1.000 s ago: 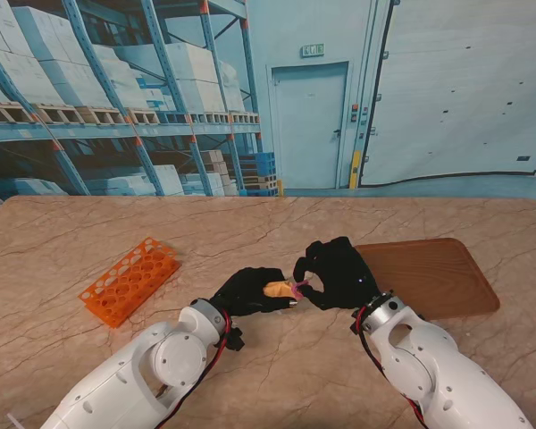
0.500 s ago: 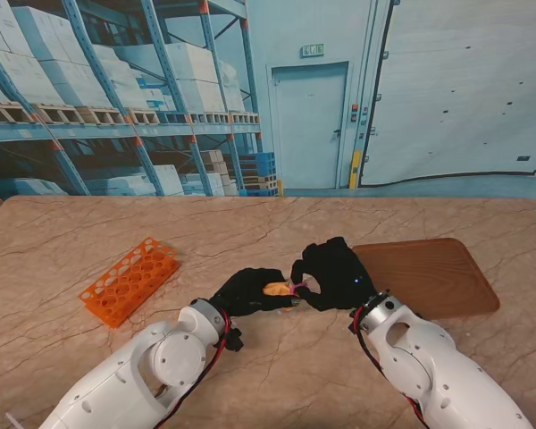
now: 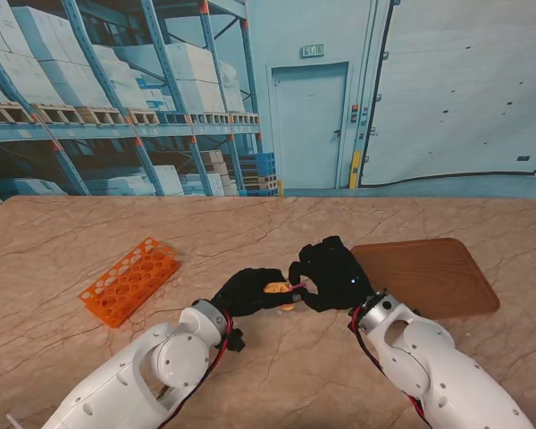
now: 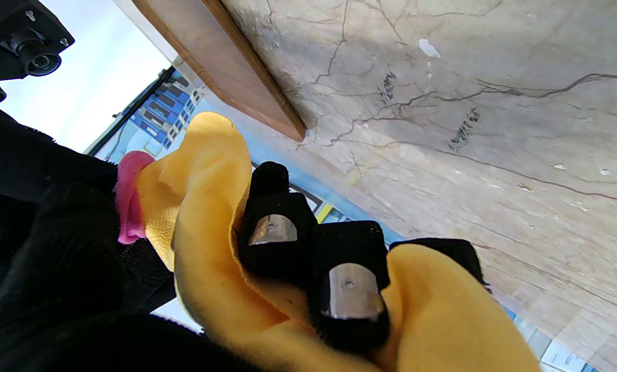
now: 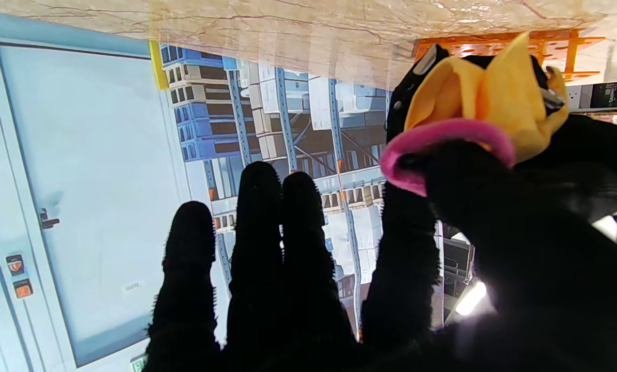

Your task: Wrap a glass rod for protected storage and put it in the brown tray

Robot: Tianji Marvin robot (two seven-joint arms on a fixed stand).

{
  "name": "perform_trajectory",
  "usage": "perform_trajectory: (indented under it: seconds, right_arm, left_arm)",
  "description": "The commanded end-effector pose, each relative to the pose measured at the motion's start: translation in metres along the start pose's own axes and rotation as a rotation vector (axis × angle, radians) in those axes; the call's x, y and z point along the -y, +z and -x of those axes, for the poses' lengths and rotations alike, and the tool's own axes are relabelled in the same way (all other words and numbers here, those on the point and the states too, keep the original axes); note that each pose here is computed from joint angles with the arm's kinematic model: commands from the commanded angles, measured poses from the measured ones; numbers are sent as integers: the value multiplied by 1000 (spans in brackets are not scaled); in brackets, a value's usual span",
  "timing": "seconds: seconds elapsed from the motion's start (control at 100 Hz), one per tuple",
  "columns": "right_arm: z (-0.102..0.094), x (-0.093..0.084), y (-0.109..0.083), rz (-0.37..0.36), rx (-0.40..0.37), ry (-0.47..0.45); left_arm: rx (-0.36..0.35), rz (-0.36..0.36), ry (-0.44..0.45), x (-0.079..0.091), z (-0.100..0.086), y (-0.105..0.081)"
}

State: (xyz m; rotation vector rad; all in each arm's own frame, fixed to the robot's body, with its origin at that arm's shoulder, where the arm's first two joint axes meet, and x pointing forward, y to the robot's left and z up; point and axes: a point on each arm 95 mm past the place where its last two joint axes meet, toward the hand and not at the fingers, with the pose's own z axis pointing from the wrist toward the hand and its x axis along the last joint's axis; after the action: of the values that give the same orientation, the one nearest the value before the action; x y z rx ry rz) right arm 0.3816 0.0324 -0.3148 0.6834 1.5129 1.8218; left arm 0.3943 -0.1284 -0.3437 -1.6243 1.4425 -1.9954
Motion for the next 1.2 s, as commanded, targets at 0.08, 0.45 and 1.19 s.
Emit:
perform_trajectory:
  seconds: [0.08, 0.45, 1.19]
  right_arm:
    - [-3, 0, 0, 2, -12, 2]
    - [1, -3, -3, 0, 1, -7]
    - [10, -12, -22, 24, 65, -32]
  left_arm:
    - [-5, -1, -19, -4, -6, 0]
    - [-7, -1, -53, -5, -9, -1]
    - [-33, -6, -47, -5, -13, -3]
